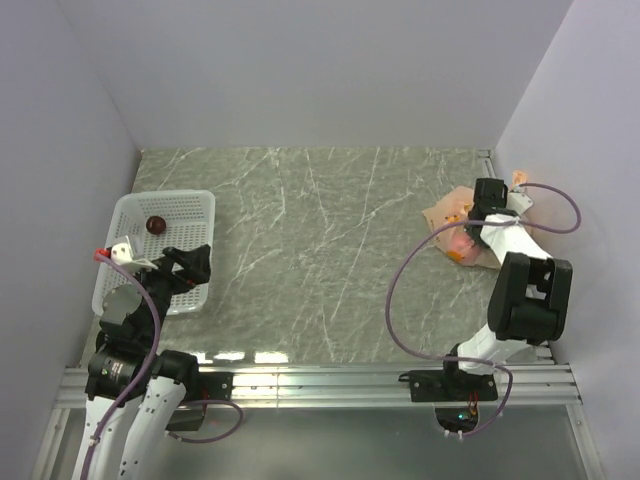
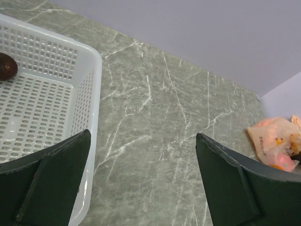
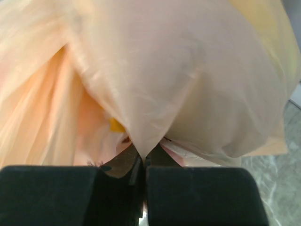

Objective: Untie the knot of the plastic bag and take out the fruit

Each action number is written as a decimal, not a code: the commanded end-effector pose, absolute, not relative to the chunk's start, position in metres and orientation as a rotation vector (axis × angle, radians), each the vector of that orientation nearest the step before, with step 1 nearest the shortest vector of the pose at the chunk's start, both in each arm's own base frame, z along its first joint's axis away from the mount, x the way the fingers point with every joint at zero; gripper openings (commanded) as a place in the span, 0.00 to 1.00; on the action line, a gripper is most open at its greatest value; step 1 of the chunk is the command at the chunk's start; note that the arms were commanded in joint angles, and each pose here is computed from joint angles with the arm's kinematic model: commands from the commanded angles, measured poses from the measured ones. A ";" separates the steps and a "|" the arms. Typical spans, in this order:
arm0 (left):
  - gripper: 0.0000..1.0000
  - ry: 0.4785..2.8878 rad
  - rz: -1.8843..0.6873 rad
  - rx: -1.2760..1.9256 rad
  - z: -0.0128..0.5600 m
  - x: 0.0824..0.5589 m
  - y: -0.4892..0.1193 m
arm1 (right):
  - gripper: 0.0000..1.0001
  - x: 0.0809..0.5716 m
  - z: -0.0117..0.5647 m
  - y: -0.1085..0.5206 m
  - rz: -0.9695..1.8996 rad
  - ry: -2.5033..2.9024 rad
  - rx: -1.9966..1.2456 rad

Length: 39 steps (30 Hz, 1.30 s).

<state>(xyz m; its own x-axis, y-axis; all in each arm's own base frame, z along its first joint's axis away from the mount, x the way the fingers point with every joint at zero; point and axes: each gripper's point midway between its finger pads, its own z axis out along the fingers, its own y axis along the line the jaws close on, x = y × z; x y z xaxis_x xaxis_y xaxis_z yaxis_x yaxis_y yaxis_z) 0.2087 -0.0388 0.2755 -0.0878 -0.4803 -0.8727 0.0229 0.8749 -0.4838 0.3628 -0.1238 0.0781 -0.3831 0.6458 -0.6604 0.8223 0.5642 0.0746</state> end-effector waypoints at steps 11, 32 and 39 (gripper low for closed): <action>0.99 1.707 -0.602 -0.121 0.276 0.223 -0.087 | 0.00 0.312 0.154 0.153 0.259 2.234 -0.021; 0.99 2.034 -0.983 0.013 0.248 0.239 -0.202 | 0.80 0.180 0.211 0.208 0.615 2.098 -0.315; 0.99 2.127 -0.779 0.160 0.246 0.274 -0.264 | 0.79 0.235 0.202 0.190 0.450 2.104 -0.176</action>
<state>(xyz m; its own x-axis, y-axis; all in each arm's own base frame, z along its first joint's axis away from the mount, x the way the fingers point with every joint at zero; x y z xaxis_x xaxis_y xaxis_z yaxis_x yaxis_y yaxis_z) 0.2462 -0.2519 0.2179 -0.7246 -0.1514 -0.6723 0.3533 0.7560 -0.5511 0.2090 0.1988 0.2249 -0.5125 0.0540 -0.8570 -0.3789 0.8814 0.2821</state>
